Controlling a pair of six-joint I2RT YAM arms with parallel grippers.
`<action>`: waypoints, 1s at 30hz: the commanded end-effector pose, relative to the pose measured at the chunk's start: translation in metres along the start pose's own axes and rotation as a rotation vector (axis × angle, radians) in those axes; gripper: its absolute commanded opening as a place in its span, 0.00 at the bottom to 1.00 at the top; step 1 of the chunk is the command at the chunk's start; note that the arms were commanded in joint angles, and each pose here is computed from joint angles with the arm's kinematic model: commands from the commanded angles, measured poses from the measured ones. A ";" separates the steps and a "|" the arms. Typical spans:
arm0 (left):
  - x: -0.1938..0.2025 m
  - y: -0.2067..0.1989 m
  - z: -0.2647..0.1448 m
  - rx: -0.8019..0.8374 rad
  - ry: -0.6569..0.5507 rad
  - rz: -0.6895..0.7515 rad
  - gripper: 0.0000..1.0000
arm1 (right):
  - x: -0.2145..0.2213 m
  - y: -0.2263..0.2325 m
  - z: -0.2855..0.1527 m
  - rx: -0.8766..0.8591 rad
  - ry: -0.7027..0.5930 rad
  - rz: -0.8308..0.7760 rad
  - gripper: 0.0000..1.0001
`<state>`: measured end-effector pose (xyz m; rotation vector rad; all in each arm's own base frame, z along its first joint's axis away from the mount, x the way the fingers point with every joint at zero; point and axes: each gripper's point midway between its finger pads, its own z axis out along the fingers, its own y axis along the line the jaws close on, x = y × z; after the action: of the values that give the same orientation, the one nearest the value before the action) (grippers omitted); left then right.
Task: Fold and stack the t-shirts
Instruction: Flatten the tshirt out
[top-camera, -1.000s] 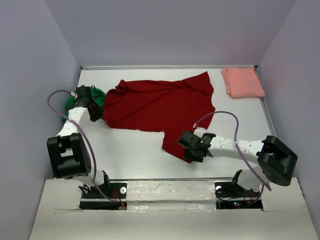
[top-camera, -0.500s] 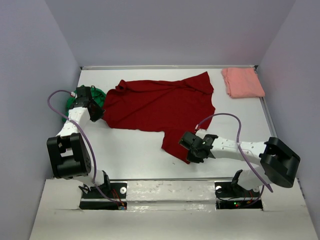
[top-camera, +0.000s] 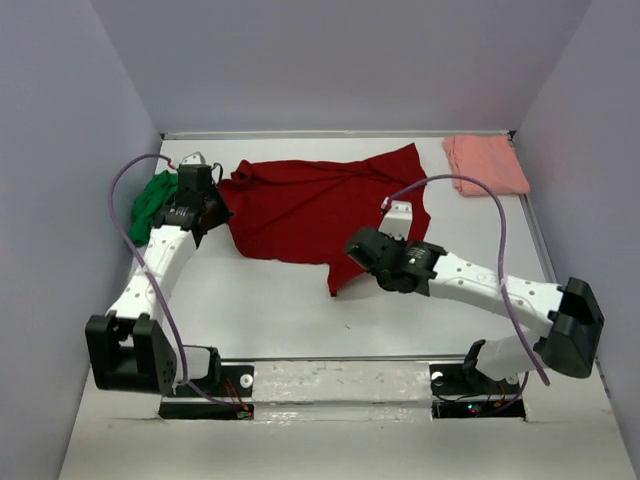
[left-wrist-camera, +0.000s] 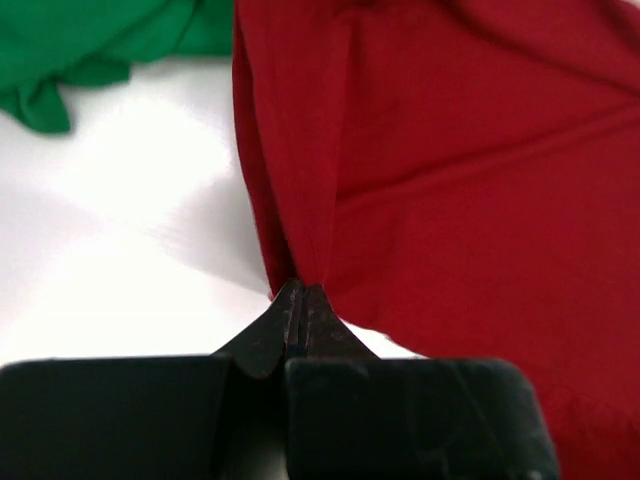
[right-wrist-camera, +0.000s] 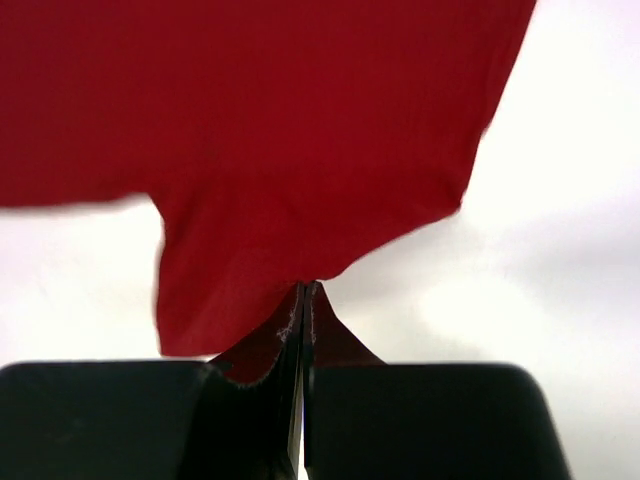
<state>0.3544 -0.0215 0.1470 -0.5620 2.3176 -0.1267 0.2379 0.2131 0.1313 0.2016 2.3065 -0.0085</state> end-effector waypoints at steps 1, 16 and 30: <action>-0.075 -0.036 -0.085 0.112 -0.308 0.078 0.00 | -0.160 -0.037 -0.044 0.086 -0.480 -0.084 0.00; -0.123 -0.051 -0.240 0.328 -0.694 0.153 0.00 | -0.358 -0.193 -0.251 0.371 -0.971 -0.007 0.00; -0.134 -0.058 -0.415 0.646 -1.077 0.257 0.00 | -0.357 -0.251 -0.414 0.002 -1.274 0.058 0.00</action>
<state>0.1964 -0.0417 0.4962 -0.0587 1.3386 -0.3376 0.1387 -0.0838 0.6449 0.3615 1.0663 -0.1969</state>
